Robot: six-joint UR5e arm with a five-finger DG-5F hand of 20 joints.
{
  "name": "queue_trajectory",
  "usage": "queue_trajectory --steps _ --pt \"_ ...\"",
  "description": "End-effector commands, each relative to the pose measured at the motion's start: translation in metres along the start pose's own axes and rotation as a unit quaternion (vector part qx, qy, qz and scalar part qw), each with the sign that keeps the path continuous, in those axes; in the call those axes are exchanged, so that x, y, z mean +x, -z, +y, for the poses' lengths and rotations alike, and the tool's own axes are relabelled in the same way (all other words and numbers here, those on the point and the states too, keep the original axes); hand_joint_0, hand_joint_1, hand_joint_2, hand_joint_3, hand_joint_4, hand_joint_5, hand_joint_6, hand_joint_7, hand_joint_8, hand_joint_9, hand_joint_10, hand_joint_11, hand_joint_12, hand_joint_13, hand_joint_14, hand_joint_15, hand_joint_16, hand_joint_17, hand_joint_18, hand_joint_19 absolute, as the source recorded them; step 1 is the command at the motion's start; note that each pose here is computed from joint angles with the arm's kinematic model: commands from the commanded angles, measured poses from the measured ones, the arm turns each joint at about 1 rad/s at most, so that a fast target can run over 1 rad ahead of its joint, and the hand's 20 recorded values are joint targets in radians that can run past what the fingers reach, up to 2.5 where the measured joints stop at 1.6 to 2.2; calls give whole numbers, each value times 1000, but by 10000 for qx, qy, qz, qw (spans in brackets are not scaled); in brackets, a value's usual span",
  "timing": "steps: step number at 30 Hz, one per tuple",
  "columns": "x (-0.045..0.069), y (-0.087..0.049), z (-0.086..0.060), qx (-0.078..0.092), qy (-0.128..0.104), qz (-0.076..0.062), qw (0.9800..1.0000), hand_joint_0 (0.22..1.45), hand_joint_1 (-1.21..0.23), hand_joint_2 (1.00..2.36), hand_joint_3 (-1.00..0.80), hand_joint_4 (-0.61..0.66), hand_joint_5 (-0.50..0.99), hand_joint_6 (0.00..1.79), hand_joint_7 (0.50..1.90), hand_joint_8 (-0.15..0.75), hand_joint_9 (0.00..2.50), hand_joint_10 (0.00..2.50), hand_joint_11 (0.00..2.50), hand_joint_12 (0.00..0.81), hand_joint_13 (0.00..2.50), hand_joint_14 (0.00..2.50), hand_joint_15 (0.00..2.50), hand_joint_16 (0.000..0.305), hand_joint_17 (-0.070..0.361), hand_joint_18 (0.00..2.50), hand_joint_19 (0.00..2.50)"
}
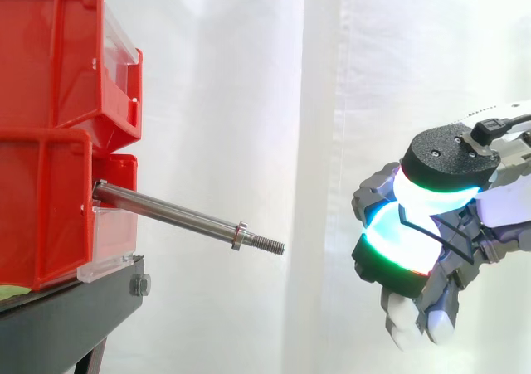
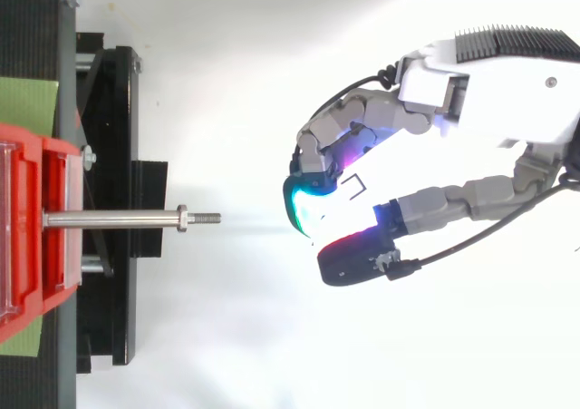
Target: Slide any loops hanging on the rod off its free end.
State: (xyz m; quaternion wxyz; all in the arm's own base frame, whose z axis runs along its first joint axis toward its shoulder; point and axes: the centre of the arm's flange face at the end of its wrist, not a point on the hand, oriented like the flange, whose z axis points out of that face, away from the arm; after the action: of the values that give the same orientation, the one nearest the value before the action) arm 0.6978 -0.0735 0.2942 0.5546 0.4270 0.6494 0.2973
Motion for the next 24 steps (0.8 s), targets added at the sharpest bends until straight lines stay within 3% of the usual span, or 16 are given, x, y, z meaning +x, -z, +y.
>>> queue_trajectory --steps 1,24 --pt "0 0 0 -8 -2 -9 10000 580 -711 1018 -80 -65 -105 880 1076 260 849 14 366 380 745 14 374 57 129 667 478" --pt "0 0 0 -8 -2 -9 10000 581 -706 1015 -63 -74 -101 885 1030 271 950 16 429 386 787 17 399 59 133 700 489"
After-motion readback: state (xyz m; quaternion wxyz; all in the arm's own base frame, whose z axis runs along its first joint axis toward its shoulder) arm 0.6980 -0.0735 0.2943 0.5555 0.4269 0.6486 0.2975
